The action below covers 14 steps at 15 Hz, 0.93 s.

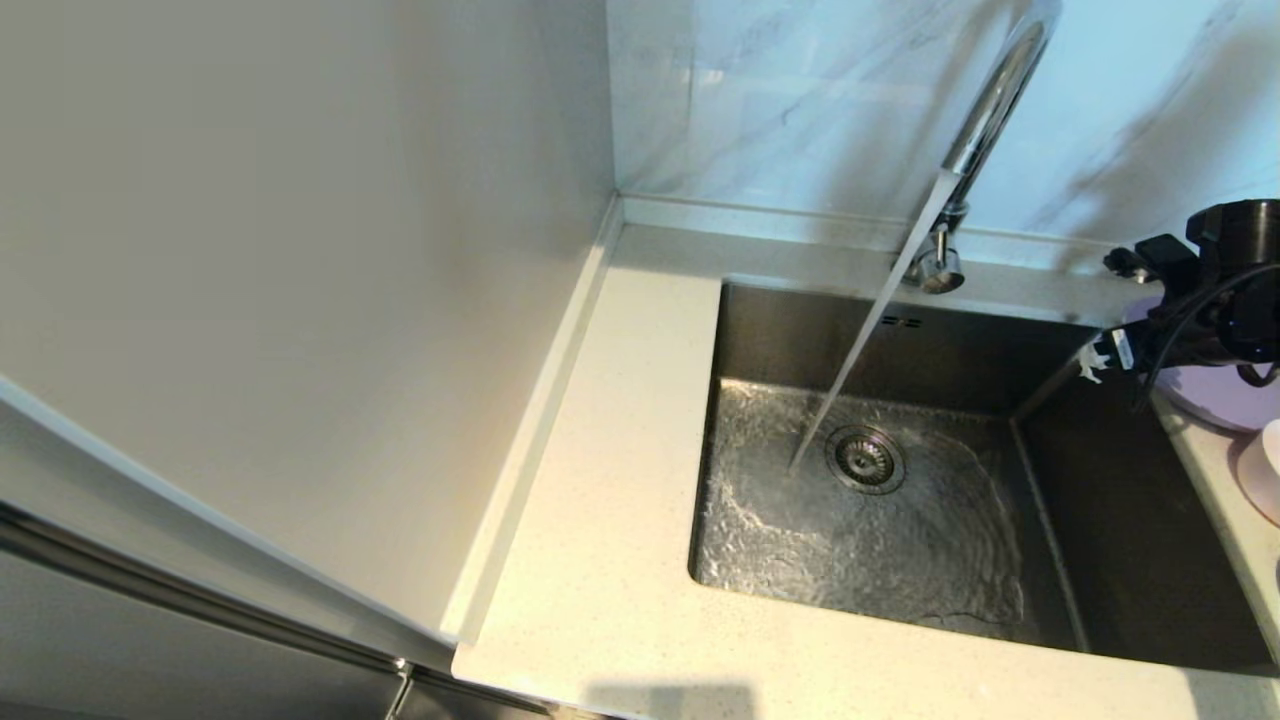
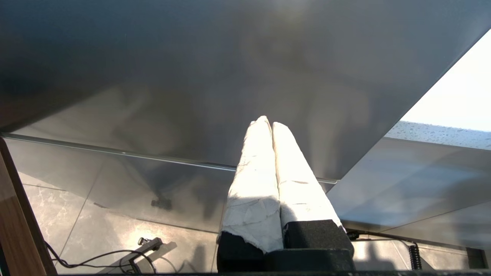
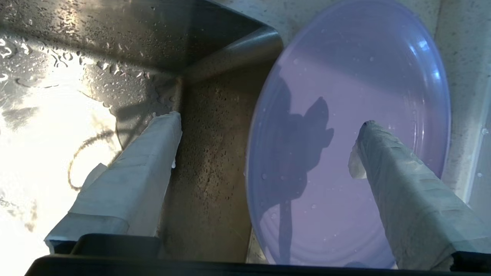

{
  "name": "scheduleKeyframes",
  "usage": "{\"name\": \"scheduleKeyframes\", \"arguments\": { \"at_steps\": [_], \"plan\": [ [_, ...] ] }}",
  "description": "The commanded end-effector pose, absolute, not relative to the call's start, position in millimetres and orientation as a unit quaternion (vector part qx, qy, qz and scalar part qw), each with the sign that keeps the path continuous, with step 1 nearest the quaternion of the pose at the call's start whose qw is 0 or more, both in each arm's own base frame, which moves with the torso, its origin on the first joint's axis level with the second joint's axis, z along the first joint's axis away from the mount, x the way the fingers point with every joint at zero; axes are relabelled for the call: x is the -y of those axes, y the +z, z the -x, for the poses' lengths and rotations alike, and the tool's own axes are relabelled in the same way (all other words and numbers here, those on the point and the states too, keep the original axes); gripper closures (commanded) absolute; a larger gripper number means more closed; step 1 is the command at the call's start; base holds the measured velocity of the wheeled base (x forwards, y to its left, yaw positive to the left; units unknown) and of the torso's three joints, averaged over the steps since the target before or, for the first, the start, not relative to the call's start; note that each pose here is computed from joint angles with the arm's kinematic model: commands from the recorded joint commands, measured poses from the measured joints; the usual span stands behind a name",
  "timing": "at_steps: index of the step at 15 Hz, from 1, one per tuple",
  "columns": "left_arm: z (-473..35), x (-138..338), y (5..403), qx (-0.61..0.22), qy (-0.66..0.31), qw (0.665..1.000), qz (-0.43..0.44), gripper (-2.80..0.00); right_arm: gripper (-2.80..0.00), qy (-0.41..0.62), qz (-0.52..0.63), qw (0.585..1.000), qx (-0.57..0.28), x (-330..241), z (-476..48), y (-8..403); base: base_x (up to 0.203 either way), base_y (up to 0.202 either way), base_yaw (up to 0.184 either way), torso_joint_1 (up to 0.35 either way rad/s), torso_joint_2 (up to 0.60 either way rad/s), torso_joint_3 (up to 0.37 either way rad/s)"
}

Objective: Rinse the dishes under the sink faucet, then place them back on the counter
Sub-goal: Pick up the plate

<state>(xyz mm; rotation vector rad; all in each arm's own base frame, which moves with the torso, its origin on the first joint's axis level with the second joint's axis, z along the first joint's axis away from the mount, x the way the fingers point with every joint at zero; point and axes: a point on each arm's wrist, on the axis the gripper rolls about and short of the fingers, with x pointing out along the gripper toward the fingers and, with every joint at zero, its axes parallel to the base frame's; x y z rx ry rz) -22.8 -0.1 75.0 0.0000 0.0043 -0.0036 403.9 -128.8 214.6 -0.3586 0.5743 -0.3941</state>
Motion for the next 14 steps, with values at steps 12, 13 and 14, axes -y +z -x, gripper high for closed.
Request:
{"name": "scheduleKeyframes", "arguments": {
  "at_steps": [12,13,14],
  "plan": [
    [23,0,75,-0.002,-0.002,1.000,0.000,0.00,0.00,-0.207,0.193,0.919,-0.275,131,-409,201,0.000,0.000,0.000,0.000,0.00,0.000],
    [23,0,75,-0.002,-0.002,1.000,0.000,0.00,0.00,-0.210,0.196,0.919,-0.270,131,-410,200,0.000,0.000,0.000,0.000,0.00,0.000],
    [23,0,75,-0.002,-0.002,1.000,0.000,0.00,0.00,-0.208,0.199,0.919,-0.269,129,-411,200,0.000,0.000,0.000,0.000,0.00,0.000]
  ]
}}
